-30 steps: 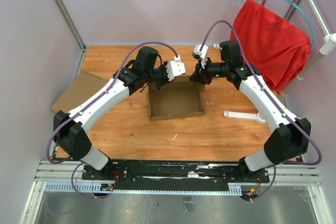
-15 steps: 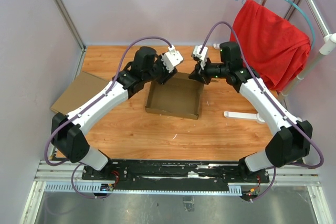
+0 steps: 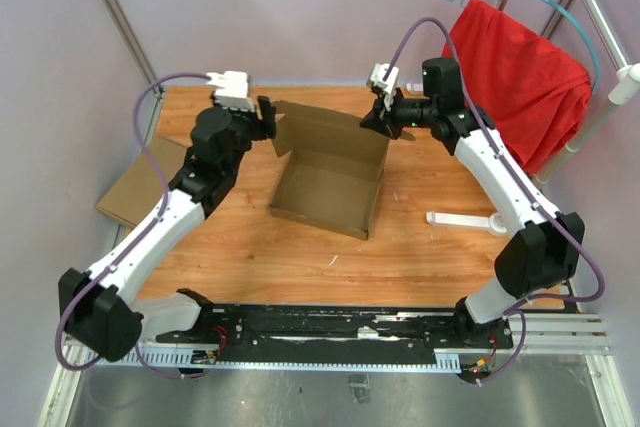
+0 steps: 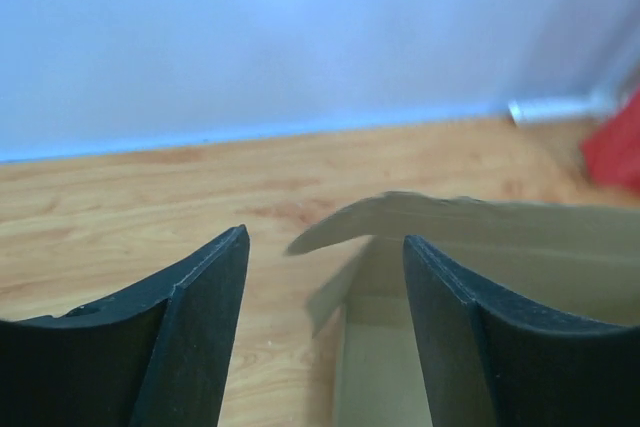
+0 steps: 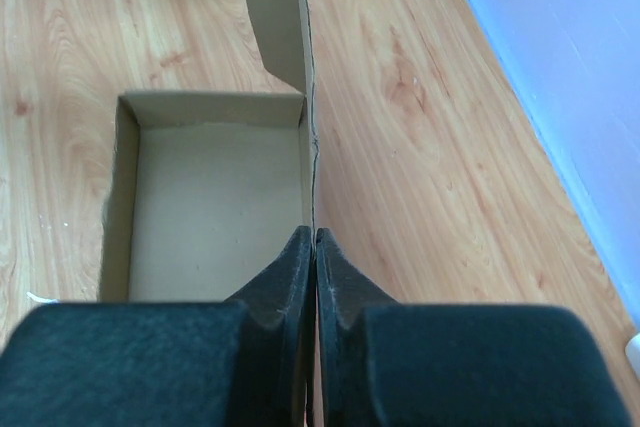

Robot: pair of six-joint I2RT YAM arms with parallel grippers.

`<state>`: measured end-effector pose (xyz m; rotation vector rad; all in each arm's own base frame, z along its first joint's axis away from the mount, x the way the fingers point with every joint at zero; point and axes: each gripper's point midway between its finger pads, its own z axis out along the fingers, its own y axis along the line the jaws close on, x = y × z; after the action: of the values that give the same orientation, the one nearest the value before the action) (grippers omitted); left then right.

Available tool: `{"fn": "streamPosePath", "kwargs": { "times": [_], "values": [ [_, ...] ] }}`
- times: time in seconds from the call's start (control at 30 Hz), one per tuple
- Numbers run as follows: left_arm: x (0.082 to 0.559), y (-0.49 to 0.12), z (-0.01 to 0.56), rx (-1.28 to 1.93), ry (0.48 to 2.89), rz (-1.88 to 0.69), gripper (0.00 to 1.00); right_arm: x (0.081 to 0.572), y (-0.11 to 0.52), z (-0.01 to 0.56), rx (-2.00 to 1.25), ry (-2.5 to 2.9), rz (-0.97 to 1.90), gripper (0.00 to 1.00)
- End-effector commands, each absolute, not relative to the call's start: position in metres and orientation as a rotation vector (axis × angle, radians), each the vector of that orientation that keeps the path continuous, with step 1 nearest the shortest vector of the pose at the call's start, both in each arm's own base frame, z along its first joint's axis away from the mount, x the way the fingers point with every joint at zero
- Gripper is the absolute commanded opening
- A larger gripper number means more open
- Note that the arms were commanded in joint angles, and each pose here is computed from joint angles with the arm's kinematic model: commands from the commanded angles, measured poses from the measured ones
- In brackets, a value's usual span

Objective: Fold the paper box

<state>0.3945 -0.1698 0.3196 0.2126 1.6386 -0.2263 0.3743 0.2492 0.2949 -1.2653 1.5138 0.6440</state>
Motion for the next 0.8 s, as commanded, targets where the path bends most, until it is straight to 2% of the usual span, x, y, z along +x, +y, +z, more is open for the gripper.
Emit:
{"fn": "streamPosePath", "kwargs": {
  "times": [0.0, 0.17, 0.3, 0.47, 0.57, 0.77],
  "values": [
    [0.384, -0.119, 0.379, -0.126, 1.402, -0.24, 0.7, 0.384, 0.234, 0.286, -1.234, 1.596, 0.663, 0.01],
    [0.376, -0.104, 0.383, -0.19, 1.381, -0.217, 0.71, 0.387, 0.231, 0.275, -1.235, 1.619, 0.663, 0.01],
    [0.385, -0.071, 0.35, -0.35, 1.419, -0.111, 0.7, 0.39, 0.228, 0.275, -1.242, 1.598, 0.656, 0.01],
    [0.412, -0.025, 0.272, -0.557, 1.546, -0.108, 0.55, 0.399, 0.219, 0.288, -1.207, 1.582, 0.674, 0.01],
    [0.421, -0.029, 0.258, -0.54, 1.531, -0.162, 0.53, 0.402, 0.214, 0.292, -1.19, 1.574, 0.702, 0.01],
    [0.455, -0.075, 0.237, -0.411, 1.605, -0.356, 0.45, 0.407, 0.215, 0.293, -1.172, 1.587, 0.745, 0.01]
  ]
}}
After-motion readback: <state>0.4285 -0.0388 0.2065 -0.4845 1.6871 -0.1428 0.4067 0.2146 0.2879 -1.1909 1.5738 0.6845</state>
